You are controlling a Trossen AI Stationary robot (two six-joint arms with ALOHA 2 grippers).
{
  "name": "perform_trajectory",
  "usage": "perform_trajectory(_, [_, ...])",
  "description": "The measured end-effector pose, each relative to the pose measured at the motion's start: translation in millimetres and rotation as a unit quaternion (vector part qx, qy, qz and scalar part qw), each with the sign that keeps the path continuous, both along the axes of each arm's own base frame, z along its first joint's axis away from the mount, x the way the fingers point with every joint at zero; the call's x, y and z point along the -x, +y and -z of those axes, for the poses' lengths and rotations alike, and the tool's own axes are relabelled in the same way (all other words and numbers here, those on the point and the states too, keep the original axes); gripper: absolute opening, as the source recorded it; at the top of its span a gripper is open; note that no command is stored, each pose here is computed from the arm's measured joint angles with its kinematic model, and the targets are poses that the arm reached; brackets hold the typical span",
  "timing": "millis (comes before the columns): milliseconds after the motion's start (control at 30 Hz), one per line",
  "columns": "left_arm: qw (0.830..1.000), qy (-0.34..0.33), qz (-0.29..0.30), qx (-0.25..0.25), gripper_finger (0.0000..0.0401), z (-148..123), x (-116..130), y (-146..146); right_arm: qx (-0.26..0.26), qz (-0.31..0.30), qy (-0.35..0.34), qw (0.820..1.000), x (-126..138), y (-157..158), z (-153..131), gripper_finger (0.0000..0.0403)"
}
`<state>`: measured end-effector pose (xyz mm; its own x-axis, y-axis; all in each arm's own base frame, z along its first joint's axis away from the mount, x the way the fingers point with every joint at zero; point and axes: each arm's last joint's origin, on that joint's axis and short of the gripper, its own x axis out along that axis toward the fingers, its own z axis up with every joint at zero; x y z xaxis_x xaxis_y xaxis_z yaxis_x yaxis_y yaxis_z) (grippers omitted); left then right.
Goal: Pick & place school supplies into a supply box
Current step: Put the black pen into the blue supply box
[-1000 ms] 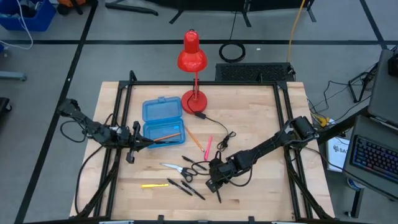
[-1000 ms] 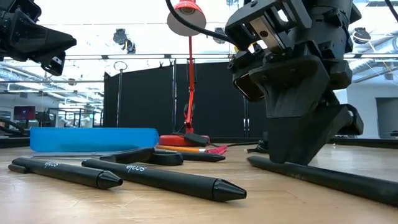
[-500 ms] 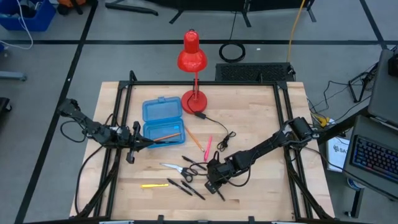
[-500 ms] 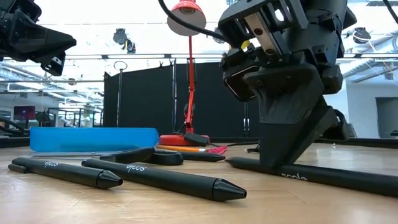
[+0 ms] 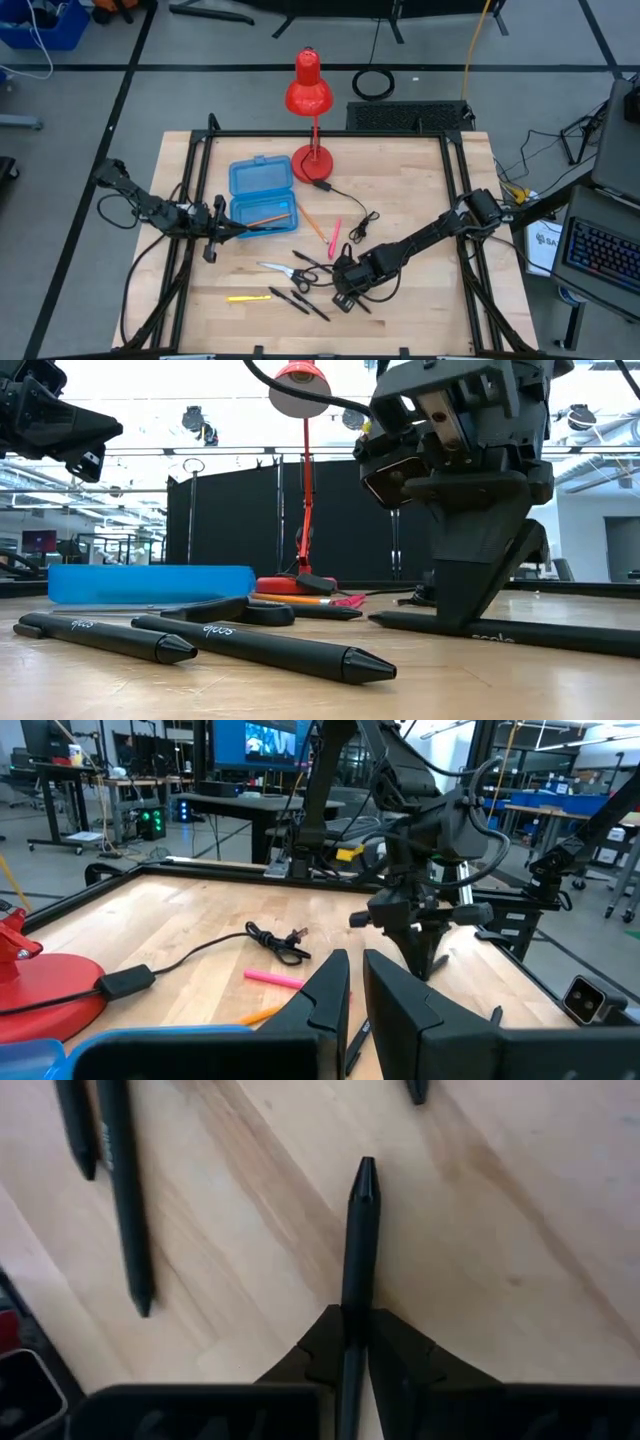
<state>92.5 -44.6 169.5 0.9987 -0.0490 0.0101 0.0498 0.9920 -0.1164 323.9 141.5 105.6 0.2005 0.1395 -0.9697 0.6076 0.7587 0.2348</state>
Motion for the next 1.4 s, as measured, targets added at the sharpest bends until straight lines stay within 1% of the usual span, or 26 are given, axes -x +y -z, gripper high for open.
perform_trajectory(100, [1.0,0.001,0.0,-0.001,0.0037,0.3,0.0,0.0,0.007,-0.01,0.005,1.0,1.3,-0.7,0.2,0.0023])
perform_trajectory(367, [1.0,0.003,0.0,-0.001,0.0037,0.7,0.0,0.0,0.055,-0.001,0.063,0.996,13.6,-8.2,0.4,0.0023])
perform_trajectory(433, [1.0,0.003,0.0,-0.001,0.0037,0.7,0.0,0.0,0.057,-0.001,0.066,0.996,14.2,-8.6,0.3,0.0023])
perform_trajectory(600, [1.0,0.003,-0.001,-0.001,0.0037,0.7,0.0,0.0,0.042,-0.018,0.027,0.999,7.5,-5.5,0.4,0.003])
perform_trajectory(733, [1.0,0.003,-0.001,-0.001,0.0037,0.7,0.0,0.1,0.057,-0.011,0.034,0.998,9.0,-7.0,0.7,0.0011])
perform_trajectory(967, [1.0,0.003,-0.001,-0.001,0.0037,0.7,0.0,0.1,0.057,-0.019,0.023,0.998,7.0,-6.9,0.3,0.0009])
perform_trajectory(1167, [1.0,0.006,-0.001,-0.003,0.0037,1.4,0.0,0.0,0.066,-0.026,-0.016,0.997,4.0,-7.8,-12.9,0.0008])
perform_trajectory(1300, [1.0,0.007,-0.001,-0.003,0.0037,1.5,0.0,0.1,0.084,-0.03,-0.058,0.994,0.7,-9.7,-24.8,0.0004])
perform_trajectory(1400, [1.0,0.007,-0.001,-0.003,0.0037,1.5,0.0,0.0,0.1,-0.032,-0.074,0.992,-1.2,-14.0,-28.6,0.0006])
